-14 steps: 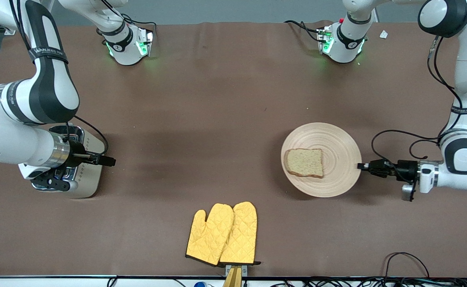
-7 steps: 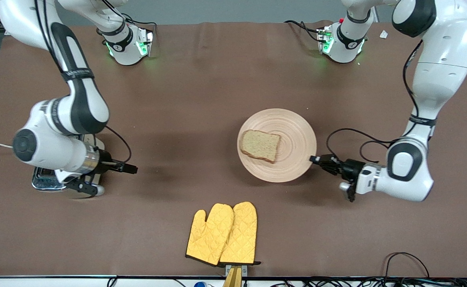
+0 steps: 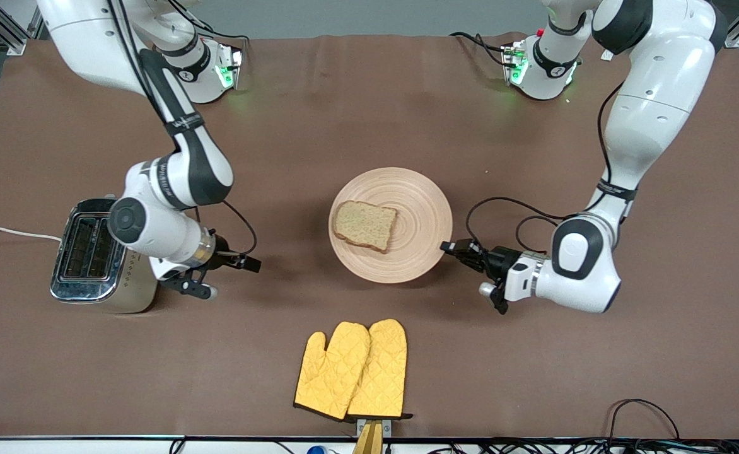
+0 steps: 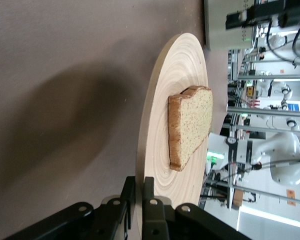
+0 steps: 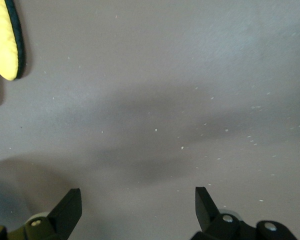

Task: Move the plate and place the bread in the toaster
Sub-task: 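Lower the right gripper onto the bread while the left gripper withdraws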

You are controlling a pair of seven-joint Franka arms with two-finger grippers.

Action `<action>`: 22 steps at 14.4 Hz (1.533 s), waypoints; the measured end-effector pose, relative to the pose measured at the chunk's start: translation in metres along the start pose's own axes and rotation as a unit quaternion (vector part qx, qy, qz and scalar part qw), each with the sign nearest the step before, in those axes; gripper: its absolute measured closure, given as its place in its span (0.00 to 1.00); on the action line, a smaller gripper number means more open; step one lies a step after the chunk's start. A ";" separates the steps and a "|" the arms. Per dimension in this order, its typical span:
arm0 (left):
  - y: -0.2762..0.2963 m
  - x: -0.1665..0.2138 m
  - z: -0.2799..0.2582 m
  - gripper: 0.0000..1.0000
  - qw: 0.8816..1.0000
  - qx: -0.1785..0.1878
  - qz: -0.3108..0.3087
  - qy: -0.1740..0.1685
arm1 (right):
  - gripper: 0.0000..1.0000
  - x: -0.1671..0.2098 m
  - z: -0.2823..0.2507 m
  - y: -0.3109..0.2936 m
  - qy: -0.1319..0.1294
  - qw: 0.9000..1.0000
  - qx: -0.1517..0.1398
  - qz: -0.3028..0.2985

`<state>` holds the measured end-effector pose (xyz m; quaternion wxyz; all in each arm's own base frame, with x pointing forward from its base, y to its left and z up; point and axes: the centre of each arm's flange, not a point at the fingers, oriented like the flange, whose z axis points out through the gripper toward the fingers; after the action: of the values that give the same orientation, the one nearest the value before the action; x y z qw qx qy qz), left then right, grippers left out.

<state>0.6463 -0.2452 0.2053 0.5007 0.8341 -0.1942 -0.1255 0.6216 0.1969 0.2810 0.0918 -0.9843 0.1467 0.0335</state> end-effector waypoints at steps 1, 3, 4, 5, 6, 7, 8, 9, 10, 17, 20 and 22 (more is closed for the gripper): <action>0.000 0.002 0.011 0.90 1.000 0.002 -0.004 0.010 | 0.00 -0.002 0.002 -0.002 0.001 1.000 0.000 -0.002; -0.001 0.008 0.036 0.90 0.999 0.008 -0.011 0.030 | 0.00 -0.002 0.002 -0.002 0.001 1.000 0.000 -0.002; -0.001 0.011 0.049 0.90 0.999 0.012 -0.016 0.044 | 0.00 -0.001 0.002 0.000 0.002 1.000 -0.001 -0.001; -0.001 0.013 0.061 0.90 0.998 0.016 -0.022 0.060 | 0.00 -0.001 0.002 0.002 0.002 1.000 -0.002 0.000; 0.000 0.015 0.072 0.90 0.997 0.018 -0.028 0.072 | 0.00 -0.001 0.003 0.002 0.001 1.000 -0.002 0.000; -0.001 0.015 0.082 0.90 0.996 0.021 -0.033 0.081 | 0.00 -0.001 0.004 0.002 0.001 1.000 -0.004 -0.002; -0.003 0.015 0.091 0.90 0.995 0.023 -0.038 0.087 | 0.00 -0.003 0.005 0.001 0.001 1.000 -0.006 -0.006; -0.006 0.015 0.098 0.90 0.995 0.023 -0.043 0.090 | 0.00 -0.007 0.008 -0.003 0.000 1.000 -0.011 -0.014; -0.009 0.014 0.103 0.90 0.994 0.023 -0.047 0.091 | 0.00 -0.012 0.010 -0.008 -0.001 1.000 -0.014 -0.021; -0.018 0.021 0.074 0.40 0.991 0.051 -0.075 0.100 | 0.03 -0.058 0.044 -0.068 0.032 0.991 -0.051 -0.117; 0.008 0.035 0.015 0.11 0.981 0.116 -0.114 0.110 | 0.17 -0.064 0.058 -0.073 0.035 0.988 -0.061 -0.134; 0.036 0.038 -0.018 0.00 0.973 0.152 -0.126 0.121 | 0.31 -0.067 0.063 -0.075 0.035 0.989 -0.062 -0.128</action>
<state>0.6804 -0.2634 0.2446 0.3682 0.9271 -0.0421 -0.0551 0.5777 0.2982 0.2383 0.0293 -0.9994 0.0200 -0.0036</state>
